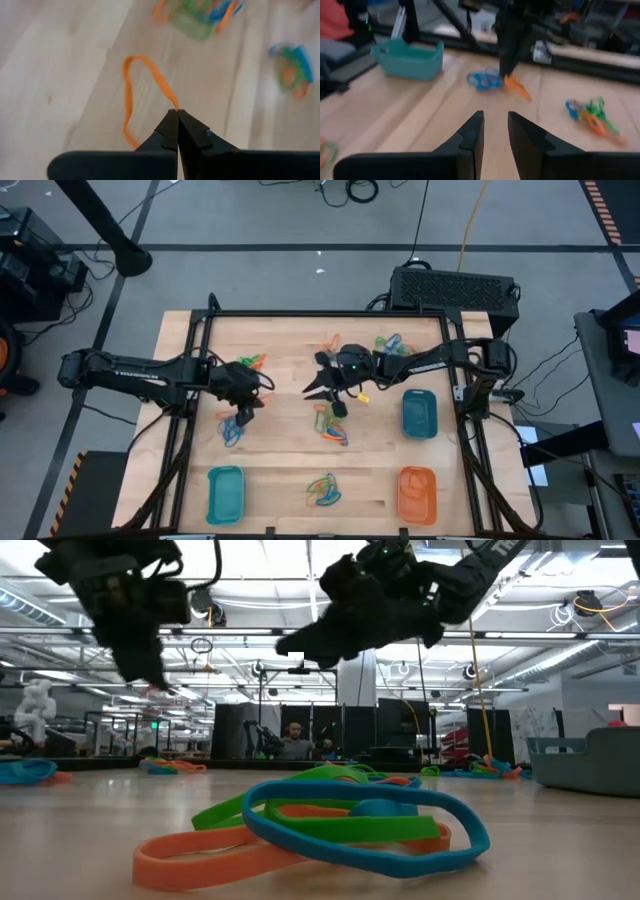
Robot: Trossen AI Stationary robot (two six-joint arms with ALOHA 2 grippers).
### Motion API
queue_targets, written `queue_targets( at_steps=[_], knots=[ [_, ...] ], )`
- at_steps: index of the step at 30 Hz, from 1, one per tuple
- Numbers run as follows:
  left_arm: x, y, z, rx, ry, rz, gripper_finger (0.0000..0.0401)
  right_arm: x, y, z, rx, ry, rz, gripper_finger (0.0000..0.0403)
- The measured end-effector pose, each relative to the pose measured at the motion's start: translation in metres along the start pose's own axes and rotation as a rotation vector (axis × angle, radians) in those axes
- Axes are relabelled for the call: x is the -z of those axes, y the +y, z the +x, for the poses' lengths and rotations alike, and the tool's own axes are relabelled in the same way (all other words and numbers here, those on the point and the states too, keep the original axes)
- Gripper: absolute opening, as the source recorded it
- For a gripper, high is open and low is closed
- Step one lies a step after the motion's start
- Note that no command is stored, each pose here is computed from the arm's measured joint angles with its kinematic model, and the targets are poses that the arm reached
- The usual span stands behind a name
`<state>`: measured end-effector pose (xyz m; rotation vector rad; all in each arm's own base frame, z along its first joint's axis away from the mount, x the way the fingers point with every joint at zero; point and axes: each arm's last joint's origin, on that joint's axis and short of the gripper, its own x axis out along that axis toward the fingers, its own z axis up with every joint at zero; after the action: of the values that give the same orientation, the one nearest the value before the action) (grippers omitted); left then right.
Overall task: Sort rubber bands into baskets
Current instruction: Put the orange rubber band into the orange bin
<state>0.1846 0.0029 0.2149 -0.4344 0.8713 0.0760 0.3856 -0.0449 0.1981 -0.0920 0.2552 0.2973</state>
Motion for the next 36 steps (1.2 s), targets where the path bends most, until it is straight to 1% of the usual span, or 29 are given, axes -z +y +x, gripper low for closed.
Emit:
queue_targets(
  at_steps=[4, 6, 11, 14, 16, 19, 23, 27, 31, 36],
  knots=[
    [-0.009, -0.004, 0.001, 0.046, -0.086, 0.041, 0.0001, -0.004, 0.001, 0.013, 0.000, -0.052, -0.021, 0.0080],
    [-0.011, -0.005, 0.001, 0.059, -0.106, 0.051, 0.0001, -0.009, 0.003, 0.020, -0.008, -0.057, -0.050, 0.0086],
    [-0.018, -0.008, 0.000, 0.087, -0.173, 0.068, 0.0000, -0.011, 0.010, 0.042, 0.040, 0.012, -0.124, 0.0131],
    [-0.019, -0.008, 0.000, 0.091, -0.186, 0.082, 0.0000, -0.017, 0.011, 0.050, 0.053, 0.004, -0.153, 0.0158],
    [-0.019, -0.009, 0.000, 0.105, -0.187, 0.084, 0.0000, -0.021, 0.010, 0.053, 0.053, -0.006, -0.163, 0.0171],
    [-0.019, -0.010, 0.000, 0.125, -0.179, 0.090, 0.0000, -0.020, 0.010, 0.055, 0.050, 0.000, -0.186, 0.0181],
    [-0.019, -0.012, 0.000, 0.136, -0.184, 0.099, 0.0000, -0.019, 0.011, 0.056, 0.048, 0.008, -0.214, 0.0180],
    [-0.021, -0.013, -0.001, 0.152, -0.203, 0.107, 0.0000, -0.018, 0.010, 0.056, 0.047, 0.013, -0.226, 0.0168],
    [-0.023, -0.015, -0.002, 0.169, -0.225, 0.116, 0.0000, -0.018, 0.011, 0.056, 0.045, 0.018, -0.228, 0.0149],
    [-0.022, -0.014, -0.001, 0.168, -0.219, 0.115, 0.0000, -0.017, 0.011, 0.056, 0.044, 0.022, -0.228, 0.0113]
  ],
)
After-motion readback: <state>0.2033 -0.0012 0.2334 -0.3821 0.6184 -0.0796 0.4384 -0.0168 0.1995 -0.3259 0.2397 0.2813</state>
